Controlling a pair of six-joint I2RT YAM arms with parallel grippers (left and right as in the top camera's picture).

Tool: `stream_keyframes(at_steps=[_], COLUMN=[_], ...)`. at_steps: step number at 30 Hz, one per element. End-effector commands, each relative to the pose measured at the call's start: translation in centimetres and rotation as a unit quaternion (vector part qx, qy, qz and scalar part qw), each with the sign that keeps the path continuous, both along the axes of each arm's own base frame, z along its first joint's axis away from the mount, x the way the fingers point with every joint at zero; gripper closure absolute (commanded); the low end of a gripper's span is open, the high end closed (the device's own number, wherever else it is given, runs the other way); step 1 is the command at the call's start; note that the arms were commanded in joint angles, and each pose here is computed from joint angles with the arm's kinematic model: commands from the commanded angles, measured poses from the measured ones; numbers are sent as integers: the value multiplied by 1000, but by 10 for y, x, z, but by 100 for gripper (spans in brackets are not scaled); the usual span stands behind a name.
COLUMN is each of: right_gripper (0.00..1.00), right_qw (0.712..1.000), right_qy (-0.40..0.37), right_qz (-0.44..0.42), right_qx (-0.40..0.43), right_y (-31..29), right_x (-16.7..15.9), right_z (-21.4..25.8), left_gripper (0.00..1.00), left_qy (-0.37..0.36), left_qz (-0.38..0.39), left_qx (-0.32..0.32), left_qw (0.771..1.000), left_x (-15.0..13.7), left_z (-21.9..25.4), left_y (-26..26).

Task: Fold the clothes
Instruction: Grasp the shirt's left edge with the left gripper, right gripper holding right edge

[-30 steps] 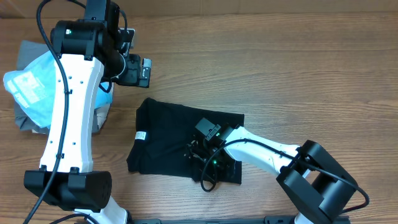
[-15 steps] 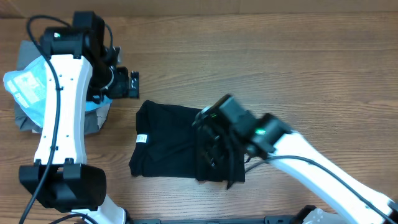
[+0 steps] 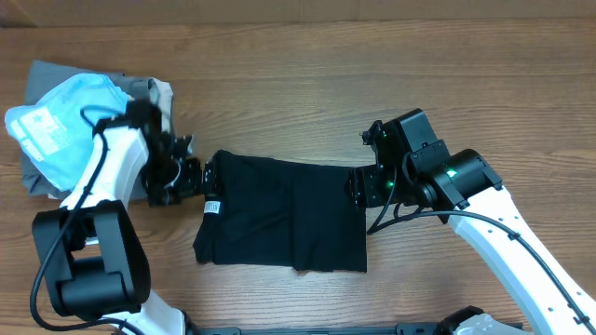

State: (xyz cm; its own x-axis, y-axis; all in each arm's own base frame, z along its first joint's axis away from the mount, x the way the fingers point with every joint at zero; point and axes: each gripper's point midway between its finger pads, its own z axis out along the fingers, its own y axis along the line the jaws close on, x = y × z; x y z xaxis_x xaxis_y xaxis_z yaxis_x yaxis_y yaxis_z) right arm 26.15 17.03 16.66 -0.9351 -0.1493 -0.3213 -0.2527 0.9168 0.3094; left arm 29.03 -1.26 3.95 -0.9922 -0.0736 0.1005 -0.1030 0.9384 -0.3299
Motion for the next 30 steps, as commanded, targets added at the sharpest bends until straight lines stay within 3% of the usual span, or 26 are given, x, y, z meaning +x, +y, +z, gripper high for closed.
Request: stream_keyframes(at_steps=[1, 12, 18, 25, 30], right_gripper=[33, 34, 35, 36, 39], right_qw=[1000, 1000, 1000, 1000, 1000], right_qy=[-9, -14, -17, -21, -16], right_qz=[2, 5, 5, 5, 3], right_qx=[6, 6, 8, 10, 9], right_y=[2, 2, 3, 4, 3], right_x=[2, 4, 5, 7, 5], right_z=[6, 6, 7, 8, 7], left_gripper=[0, 0, 10, 23, 16], left_qy=[-12, -39, -48, -36, -29], left_qz=[-23, -14, -37, -93, -88], left_qx=[-69, -69, -105, -59, -53], left_qw=[997, 997, 993, 993, 994], left_x=[-10, -22, -32, -44, -46], left_z=[-10, -54, -61, -72, -72], left_y=[-20, -30, -51, -64, -58])
